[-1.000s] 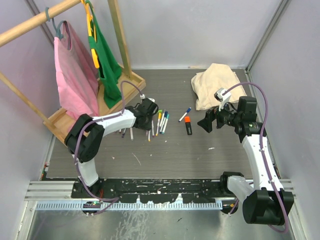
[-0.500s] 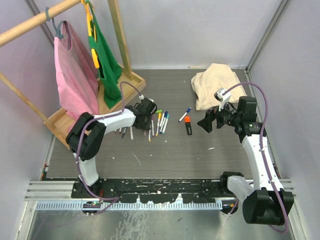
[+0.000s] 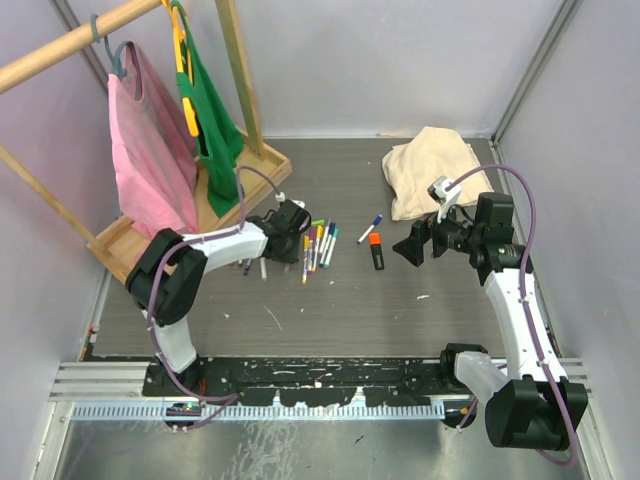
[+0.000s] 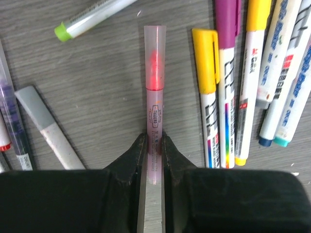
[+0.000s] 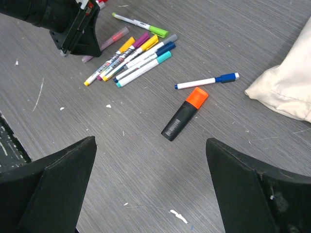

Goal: Open the pen caps
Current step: Pick up the pen from the center of the board.

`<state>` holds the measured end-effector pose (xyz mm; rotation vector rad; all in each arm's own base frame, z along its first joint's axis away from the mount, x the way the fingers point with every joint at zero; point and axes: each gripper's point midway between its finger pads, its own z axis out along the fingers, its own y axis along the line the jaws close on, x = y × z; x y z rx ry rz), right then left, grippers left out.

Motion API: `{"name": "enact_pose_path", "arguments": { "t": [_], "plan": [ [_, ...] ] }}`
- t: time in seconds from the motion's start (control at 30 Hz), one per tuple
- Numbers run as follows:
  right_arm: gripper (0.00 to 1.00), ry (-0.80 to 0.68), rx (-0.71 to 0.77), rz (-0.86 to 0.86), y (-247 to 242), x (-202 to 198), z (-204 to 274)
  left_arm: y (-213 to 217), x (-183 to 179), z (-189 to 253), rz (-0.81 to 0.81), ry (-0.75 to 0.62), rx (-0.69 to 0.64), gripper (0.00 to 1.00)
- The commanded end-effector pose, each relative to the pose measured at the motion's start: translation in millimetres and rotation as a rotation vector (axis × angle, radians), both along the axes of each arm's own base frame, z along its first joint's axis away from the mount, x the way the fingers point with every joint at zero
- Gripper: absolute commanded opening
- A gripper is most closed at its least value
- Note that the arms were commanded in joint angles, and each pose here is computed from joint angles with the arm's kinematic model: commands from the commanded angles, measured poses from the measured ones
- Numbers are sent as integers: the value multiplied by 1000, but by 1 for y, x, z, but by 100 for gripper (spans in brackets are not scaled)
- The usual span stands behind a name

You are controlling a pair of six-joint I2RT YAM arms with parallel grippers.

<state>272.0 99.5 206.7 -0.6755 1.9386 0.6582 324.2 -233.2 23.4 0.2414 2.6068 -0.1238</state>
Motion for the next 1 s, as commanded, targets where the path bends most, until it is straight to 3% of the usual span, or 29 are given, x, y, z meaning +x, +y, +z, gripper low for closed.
{"name": "enact_pose_path", "arguments": {
  "t": [0.0,0.13,0.3,0.47,0.63,0.9,0.97],
  "plan": [
    [100,-48,54,71,13,-2,20,5,3,28,10,-74,-33,1],
    [100,-28,101,120,21,-9,20,0,2,54,6,-137,-110,0],
    [100,-8,157,172,30,-16,22,-17,-12,84,-38,-203,-305,0],
    [98,18,265,276,46,-32,29,-48,-33,138,-123,-354,-636,0],
    [98,52,371,359,64,-42,37,-79,-63,220,-235,-589,-963,0],
    [92,88,624,291,76,-33,69,-118,-98,273,-303,-788,-1142,0],
    [91,22,713,326,79,-46,89,-119,-99,283,-279,-830,-1175,0]
  ]
}}
